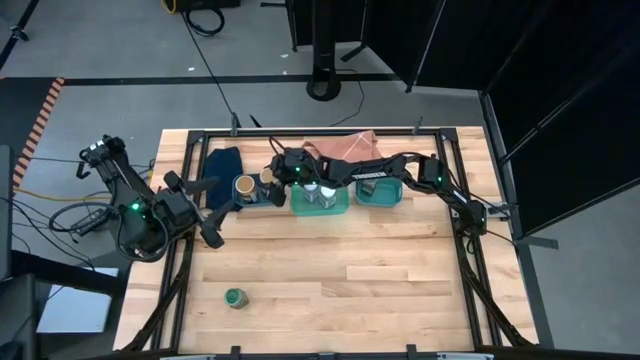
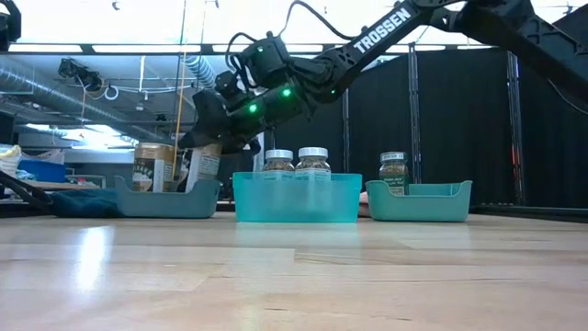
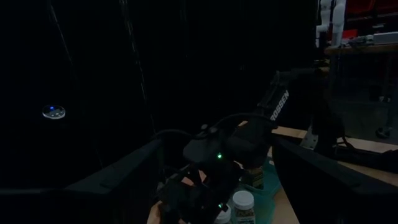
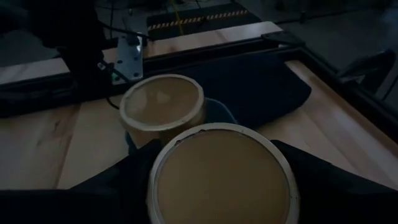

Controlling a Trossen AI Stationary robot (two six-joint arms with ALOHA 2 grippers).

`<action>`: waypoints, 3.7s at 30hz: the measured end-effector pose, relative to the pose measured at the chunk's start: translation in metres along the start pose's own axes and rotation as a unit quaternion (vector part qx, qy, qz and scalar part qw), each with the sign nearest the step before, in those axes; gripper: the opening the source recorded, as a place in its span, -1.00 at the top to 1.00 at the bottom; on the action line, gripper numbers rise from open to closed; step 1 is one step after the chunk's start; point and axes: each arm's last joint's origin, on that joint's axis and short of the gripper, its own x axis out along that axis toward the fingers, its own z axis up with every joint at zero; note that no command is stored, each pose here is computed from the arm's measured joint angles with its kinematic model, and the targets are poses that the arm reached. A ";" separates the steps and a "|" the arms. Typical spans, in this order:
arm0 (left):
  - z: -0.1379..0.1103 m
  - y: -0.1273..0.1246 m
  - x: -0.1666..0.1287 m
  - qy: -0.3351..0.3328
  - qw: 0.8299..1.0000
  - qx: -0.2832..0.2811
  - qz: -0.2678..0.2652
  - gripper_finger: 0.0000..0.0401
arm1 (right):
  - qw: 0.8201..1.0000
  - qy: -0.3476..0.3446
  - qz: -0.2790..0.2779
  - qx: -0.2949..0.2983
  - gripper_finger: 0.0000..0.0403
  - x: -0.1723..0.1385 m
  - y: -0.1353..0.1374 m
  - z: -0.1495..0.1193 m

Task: Sort spices by type
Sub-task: Put the gold seasoning bottle into the blue bin, then put the green seasoning into the light green bin

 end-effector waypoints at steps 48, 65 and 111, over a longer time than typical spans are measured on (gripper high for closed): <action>-0.001 -0.001 0.000 0.000 1.000 0.007 0.000 -0.53 | 0.997 0.071 -0.024 -0.005 -0.53 0.029 -0.005 -0.011; -0.001 -0.001 0.000 0.000 1.000 0.008 0.000 -0.53 | 0.998 0.050 -0.018 -0.026 -0.76 0.028 -0.003 0.007; 0.031 0.090 -0.011 -0.011 0.971 -0.197 -0.135 -0.53 | 0.944 0.219 0.133 -0.206 -0.67 -0.125 0.136 0.119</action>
